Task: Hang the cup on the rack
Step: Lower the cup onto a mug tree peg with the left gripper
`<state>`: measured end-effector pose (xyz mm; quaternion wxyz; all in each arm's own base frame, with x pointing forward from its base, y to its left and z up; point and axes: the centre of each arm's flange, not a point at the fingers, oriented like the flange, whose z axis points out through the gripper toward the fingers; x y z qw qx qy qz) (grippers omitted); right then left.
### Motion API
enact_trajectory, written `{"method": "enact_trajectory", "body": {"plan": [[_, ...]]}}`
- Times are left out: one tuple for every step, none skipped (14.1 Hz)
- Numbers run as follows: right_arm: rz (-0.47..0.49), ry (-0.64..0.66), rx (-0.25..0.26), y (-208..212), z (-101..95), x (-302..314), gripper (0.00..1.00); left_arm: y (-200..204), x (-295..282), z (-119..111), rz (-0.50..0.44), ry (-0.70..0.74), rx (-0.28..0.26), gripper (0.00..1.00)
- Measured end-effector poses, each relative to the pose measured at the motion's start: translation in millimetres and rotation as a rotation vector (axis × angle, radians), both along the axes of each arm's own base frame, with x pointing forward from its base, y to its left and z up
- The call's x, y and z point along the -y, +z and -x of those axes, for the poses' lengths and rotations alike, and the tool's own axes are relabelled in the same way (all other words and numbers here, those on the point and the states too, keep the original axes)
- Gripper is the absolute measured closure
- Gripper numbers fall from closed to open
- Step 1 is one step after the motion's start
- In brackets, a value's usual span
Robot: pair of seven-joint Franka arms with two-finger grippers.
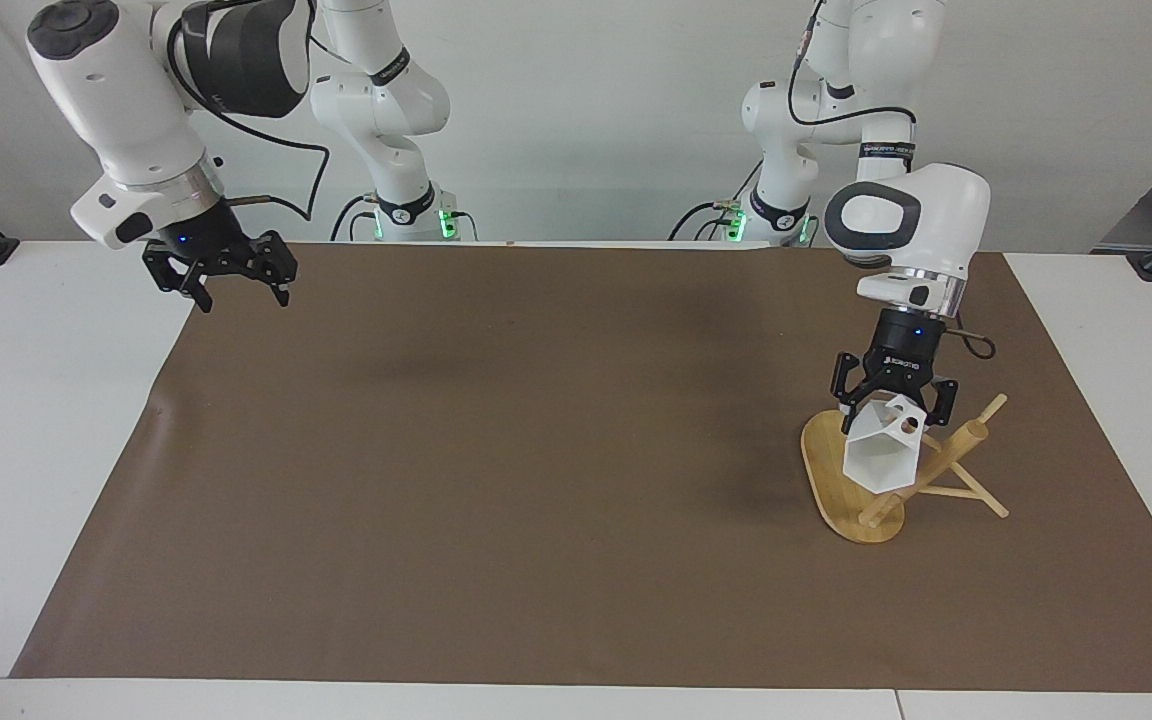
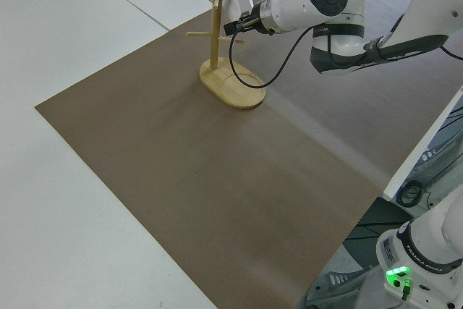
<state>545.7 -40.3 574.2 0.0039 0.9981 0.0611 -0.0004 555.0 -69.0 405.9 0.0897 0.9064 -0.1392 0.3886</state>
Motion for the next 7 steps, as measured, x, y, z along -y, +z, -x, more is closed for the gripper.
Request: {"method": "enact_trajectory", "body": {"plan": [[0.000,-0.002,-0.002,-1.1,0.8,1.1,0.00,-0.5,5.0,1.7,0.011,0.015,-0.003,0.27],[-0.001,-0.004,-0.003,-1.3,1.6,2.3,0.00,-1.0,9.3,3.1,0.018,0.023,-0.005,0.27],[-0.001,-0.006,-0.003,-1.2,2.4,3.2,0.00,-1.3,11.6,4.0,0.022,0.030,-0.007,0.27],[-0.001,-0.007,-0.003,-1.2,3.1,3.6,0.00,-1.4,12.2,4.3,0.025,0.033,-0.008,0.27],[-0.001,-0.007,-0.003,-1.0,3.6,3.6,0.00,-1.5,11.7,4.3,0.028,0.038,-0.009,0.27],[-0.001,-0.008,-0.002,-0.5,4.1,3.5,0.00,-1.7,10.6,4.2,0.034,0.046,-0.012,0.27],[-0.001,-0.014,-0.002,0.0,4.4,3.4,0.00,-1.8,9.1,4.1,0.037,0.053,-0.013,0.27]]}}
